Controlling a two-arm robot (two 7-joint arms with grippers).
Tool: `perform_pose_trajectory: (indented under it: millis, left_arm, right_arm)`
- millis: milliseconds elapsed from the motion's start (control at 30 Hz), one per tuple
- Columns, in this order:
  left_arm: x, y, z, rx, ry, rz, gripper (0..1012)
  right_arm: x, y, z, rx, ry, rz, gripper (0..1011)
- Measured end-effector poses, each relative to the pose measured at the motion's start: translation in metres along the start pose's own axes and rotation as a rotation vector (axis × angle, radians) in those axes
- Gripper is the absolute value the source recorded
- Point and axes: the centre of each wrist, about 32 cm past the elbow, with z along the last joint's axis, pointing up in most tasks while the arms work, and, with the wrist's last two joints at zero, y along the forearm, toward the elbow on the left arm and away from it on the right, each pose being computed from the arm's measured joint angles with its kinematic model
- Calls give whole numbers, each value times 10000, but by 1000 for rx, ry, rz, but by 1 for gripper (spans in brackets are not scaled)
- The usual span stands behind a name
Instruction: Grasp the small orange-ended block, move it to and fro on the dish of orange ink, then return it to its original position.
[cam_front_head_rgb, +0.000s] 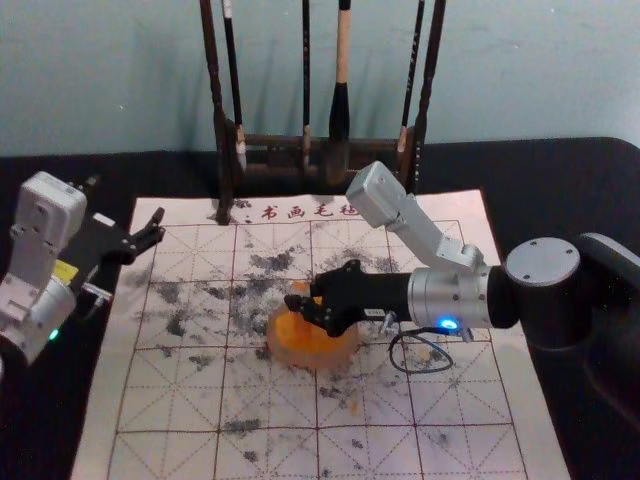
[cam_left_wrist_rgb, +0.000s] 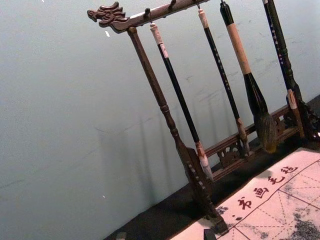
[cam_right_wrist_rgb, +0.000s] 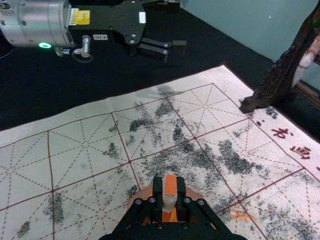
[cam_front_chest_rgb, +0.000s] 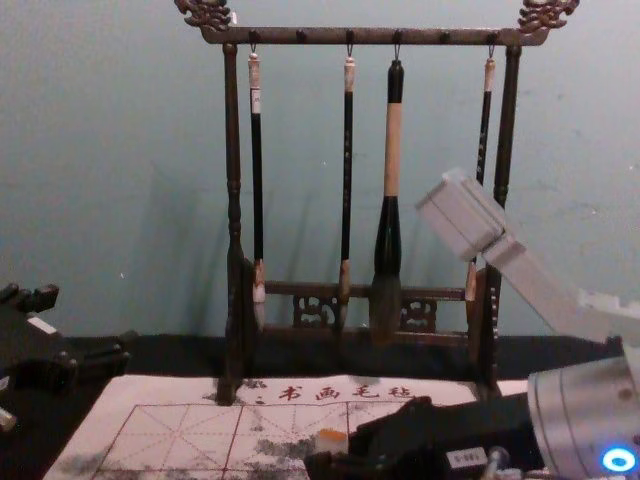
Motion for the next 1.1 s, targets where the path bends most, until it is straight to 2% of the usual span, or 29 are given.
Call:
perform_pose_trajectory:
  millis: [300,633,1100]
  left_arm:
    - [0,0,0,0,0,0,1001]
    - [0,0,0,0,0,0,1001]
    - [0,0,0,0,0,0,1001]
  right_arm:
    - [55,17,16,2,5,-29,116]
    - [105,-53,3,2,9,-63,116]
    - [96,-151,-3,7,2,-80,116]
